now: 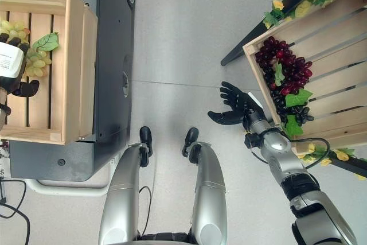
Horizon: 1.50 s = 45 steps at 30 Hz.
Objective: Pick up the fruits from the basket on one side to the basket on the other side
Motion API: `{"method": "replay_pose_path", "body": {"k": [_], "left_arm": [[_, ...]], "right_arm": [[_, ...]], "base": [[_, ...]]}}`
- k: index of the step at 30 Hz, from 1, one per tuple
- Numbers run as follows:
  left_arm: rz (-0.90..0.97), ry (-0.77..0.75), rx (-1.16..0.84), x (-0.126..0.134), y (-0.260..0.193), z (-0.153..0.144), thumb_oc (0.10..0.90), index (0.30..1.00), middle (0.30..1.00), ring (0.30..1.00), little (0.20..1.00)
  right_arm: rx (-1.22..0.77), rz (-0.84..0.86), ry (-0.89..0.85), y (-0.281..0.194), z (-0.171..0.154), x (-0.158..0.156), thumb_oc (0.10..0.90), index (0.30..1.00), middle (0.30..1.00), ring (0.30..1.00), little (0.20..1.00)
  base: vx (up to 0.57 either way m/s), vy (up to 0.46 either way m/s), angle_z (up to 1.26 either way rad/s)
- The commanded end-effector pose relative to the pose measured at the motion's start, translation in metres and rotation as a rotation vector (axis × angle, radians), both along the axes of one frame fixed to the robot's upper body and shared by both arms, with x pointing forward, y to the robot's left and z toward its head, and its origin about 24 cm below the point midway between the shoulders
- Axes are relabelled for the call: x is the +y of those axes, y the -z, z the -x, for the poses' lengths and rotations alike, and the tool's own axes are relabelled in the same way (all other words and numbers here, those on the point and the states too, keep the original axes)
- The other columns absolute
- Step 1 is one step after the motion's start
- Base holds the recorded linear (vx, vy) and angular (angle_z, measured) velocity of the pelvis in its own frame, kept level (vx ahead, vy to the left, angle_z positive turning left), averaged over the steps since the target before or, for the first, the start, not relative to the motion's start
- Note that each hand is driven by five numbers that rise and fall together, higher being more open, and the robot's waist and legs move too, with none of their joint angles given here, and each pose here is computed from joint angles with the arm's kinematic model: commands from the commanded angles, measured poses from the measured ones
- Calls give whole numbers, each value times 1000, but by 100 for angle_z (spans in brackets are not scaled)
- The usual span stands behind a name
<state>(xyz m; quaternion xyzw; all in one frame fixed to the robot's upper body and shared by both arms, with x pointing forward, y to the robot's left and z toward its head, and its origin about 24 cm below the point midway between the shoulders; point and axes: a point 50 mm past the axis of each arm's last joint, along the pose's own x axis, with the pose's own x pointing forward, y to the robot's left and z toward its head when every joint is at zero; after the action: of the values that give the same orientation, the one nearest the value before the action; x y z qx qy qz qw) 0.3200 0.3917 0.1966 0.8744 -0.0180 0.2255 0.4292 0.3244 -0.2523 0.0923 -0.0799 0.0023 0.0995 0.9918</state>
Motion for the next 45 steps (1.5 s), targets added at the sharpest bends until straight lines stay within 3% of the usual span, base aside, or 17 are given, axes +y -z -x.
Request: {"method": "replay_pose_path", "body": {"k": [1,12,20,21,22,23,24,33,41,45], "left_arm": [[-77,-193,-171,34,-50,26,800,900,900,900,900],[-48,-219,-153,36,-55,26,800,900,900,900,900],[-3,88,-62,1,-52,1,800,900,900,900,900],[0,97,-59,-1,-52,1,772,858,858,858,858],[8,148,-36,-8,-50,-3,596,594,594,594,594],[5,154,-25,-9,-50,-4,452,378,378,378,378],[23,176,-16,-13,-49,-6,400,300,300,300,300],[58,169,27,-16,-49,-8,400,300,300,300,300],[91,23,25,2,-45,1,400,300,300,300,300],[139,37,-21,4,-41,4,400,300,300,300,300]], "right_arm": [[-162,22,-34,-43,3,-19,800,900,900,900,900],[-174,15,-56,-47,1,-14,800,900,900,900,900],[-185,7,-58,-49,1,-12,800,900,900,900,900],[-185,8,-59,-49,1,-11,800,900,900,900,900],[-187,8,-60,-49,1,-10,800,900,900,900,900],[-188,9,-60,-49,2,-10,800,900,900,900,900],[-192,8,-58,-49,3,-11,800,900,900,900,900],[-199,-2,-51,-50,5,-15,800,900,900,900,900],[-202,-11,-42,-50,8,-20,800,900,900,900,900],[-194,-12,-34,-48,9,-20,800,900,900,900,900]], "base": [[0,0,0],[2,20,1],[-1,5,1],[0,0,0],[0,0,0],[0,0,0],[0,0,0],[-2,-3,-1],[0,0,0],[2,-1,-6]]}}
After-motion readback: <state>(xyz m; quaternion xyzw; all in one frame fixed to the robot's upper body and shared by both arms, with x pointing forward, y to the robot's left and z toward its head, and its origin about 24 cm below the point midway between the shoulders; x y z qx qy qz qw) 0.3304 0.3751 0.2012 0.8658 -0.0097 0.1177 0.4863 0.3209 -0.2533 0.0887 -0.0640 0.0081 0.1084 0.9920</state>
